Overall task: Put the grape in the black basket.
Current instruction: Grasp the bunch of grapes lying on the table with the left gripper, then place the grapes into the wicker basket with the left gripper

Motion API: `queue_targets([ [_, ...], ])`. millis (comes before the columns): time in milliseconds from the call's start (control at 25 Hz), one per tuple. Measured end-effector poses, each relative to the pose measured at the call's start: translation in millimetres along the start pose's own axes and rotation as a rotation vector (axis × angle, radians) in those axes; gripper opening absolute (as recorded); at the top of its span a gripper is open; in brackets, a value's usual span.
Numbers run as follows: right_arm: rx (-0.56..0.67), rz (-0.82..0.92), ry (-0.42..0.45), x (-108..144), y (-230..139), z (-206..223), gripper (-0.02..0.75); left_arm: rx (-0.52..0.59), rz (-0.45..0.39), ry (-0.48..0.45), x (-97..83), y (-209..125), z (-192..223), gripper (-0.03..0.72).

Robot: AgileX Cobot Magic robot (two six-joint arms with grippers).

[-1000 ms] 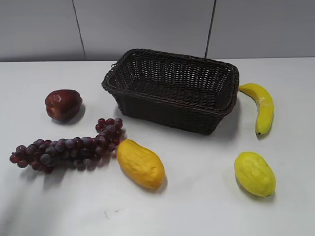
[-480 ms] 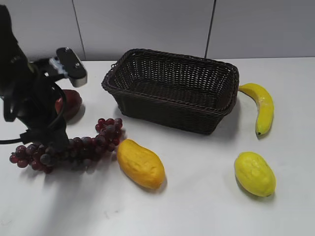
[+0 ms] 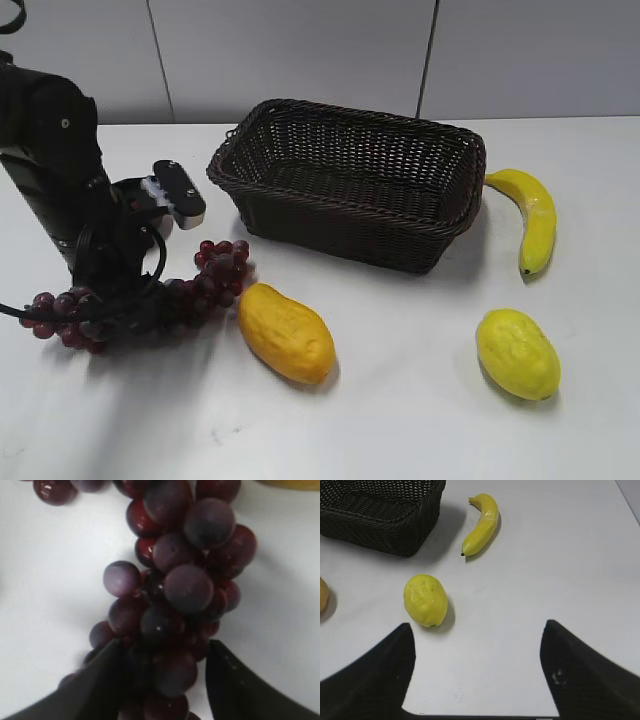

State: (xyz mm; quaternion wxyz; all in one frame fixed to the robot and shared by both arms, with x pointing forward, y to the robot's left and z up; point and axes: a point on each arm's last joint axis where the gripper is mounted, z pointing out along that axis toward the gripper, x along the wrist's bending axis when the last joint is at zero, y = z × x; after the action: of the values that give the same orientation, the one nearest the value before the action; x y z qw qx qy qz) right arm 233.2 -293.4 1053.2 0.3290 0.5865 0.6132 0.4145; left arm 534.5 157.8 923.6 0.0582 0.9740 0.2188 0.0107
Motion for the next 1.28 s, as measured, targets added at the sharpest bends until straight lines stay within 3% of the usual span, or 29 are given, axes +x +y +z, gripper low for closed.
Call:
queue_targets([
  [200,0.0,0.0,0.0,0.0,0.0,0.0,0.591,0.01,-0.022,-0.012,-1.3,0.3,-7.5,0.112],
  [480,0.0,0.0,0.0,0.0,0.0,0.0,0.591,-0.044,-0.013,0.073,1.1,6.0,-66.5,0.105],
  [760,0.0,0.0,0.0,0.0,0.0,0.0,0.591,-0.327,0.014,0.312,8.9,28.4,-178.8,0.104],
  [1040,0.0,0.0,0.0,0.0,0.0,0.0,0.591,-0.68,0.007,0.551,21.9,54.9,-244.1,0.101],
  [1160,0.0,0.0,0.0,0.0,0.0,0.0,0.591,-0.813,-0.029,0.579,24.0,63.1,-251.9,0.101],
  [1280,0.0,0.0,0.0,0.0,0.0,0.0,0.591,-0.858,-0.054,0.551,28.2,74.5,-241.9,0.101],
])
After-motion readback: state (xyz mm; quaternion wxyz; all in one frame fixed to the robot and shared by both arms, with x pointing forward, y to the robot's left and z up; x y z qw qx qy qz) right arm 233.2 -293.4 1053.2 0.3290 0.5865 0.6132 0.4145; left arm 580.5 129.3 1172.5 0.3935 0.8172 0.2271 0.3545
